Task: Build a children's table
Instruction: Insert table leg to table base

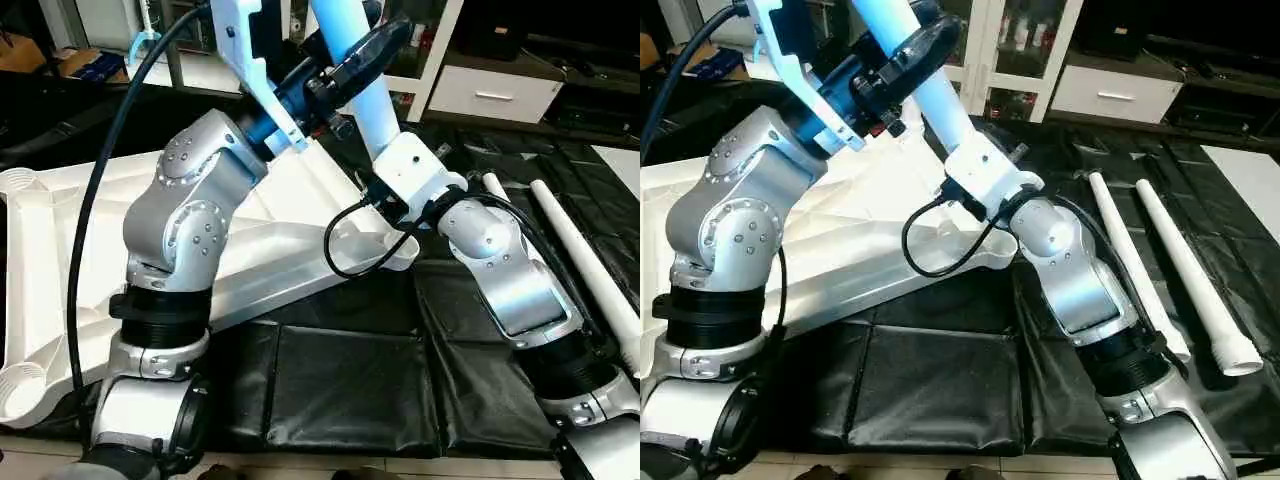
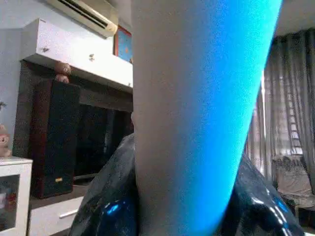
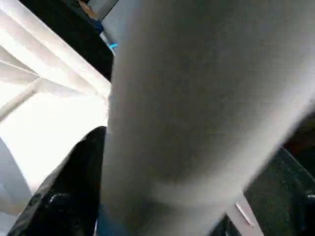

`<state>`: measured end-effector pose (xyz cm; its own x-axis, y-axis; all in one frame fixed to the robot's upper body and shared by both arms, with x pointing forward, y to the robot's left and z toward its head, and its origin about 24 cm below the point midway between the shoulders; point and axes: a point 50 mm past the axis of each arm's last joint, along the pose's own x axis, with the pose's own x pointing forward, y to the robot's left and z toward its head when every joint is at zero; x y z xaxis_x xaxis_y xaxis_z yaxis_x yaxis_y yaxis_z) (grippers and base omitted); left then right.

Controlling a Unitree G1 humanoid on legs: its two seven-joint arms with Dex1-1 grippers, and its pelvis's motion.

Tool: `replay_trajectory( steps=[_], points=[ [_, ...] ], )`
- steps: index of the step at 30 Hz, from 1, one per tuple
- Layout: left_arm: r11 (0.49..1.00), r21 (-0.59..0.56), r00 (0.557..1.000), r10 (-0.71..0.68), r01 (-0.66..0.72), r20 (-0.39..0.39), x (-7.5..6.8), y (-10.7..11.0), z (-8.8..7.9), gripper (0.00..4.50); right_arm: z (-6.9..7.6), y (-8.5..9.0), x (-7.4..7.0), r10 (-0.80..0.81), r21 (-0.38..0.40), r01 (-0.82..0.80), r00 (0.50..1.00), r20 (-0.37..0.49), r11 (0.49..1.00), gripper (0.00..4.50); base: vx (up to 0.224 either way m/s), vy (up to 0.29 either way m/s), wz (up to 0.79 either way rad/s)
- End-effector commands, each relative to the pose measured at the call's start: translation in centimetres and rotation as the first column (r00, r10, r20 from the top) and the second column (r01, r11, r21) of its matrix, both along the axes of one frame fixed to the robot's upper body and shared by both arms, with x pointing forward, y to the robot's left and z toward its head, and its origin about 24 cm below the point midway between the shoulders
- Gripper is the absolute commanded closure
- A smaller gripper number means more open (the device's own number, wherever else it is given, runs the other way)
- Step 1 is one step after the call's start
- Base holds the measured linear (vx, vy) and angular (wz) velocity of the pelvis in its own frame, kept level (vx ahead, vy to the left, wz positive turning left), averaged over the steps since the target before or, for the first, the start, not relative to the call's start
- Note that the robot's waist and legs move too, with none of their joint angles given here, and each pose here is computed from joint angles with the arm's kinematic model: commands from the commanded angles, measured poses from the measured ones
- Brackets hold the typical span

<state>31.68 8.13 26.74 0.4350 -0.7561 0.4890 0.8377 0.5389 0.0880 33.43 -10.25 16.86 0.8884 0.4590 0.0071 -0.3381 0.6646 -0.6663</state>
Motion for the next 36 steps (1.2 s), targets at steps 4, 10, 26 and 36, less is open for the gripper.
replay_trajectory(
  steps=[4,10,26,36],
  points=[
    [1.0,-0.003,1.0,-0.002,0.003,0.027,0.2,0.3,0.6,2.86,0.0,-0.6,-0.4,-0.008,0.006,0.008,1.0,0.012,1.0,0.69,0.0,0.0,0.0],
    [1.0,-0.006,1.0,0.003,-0.003,0.025,0.4,0.7,0.7,2.86,-0.4,-0.5,-0.7,0.005,0.016,-0.005,1.0,0.001,1.0,0.69,0.0,0.0,0.0],
    [0.998,-0.007,0.997,-0.069,0.069,0.025,0.0,0.6,0.9,2.86,-1.5,-0.3,-1.0,0.068,0.08,-0.066,0.997,-0.03,0.995,1.17,0.0,0.0,0.0],
    [0.997,0.007,0.997,-0.072,0.072,0.034,-0.1,0.8,0.9,2.86,-1.6,-0.4,-1.1,0.077,0.081,-0.074,0.997,-0.029,0.994,2.01,0.0,0.0,0.0]
  ],
)
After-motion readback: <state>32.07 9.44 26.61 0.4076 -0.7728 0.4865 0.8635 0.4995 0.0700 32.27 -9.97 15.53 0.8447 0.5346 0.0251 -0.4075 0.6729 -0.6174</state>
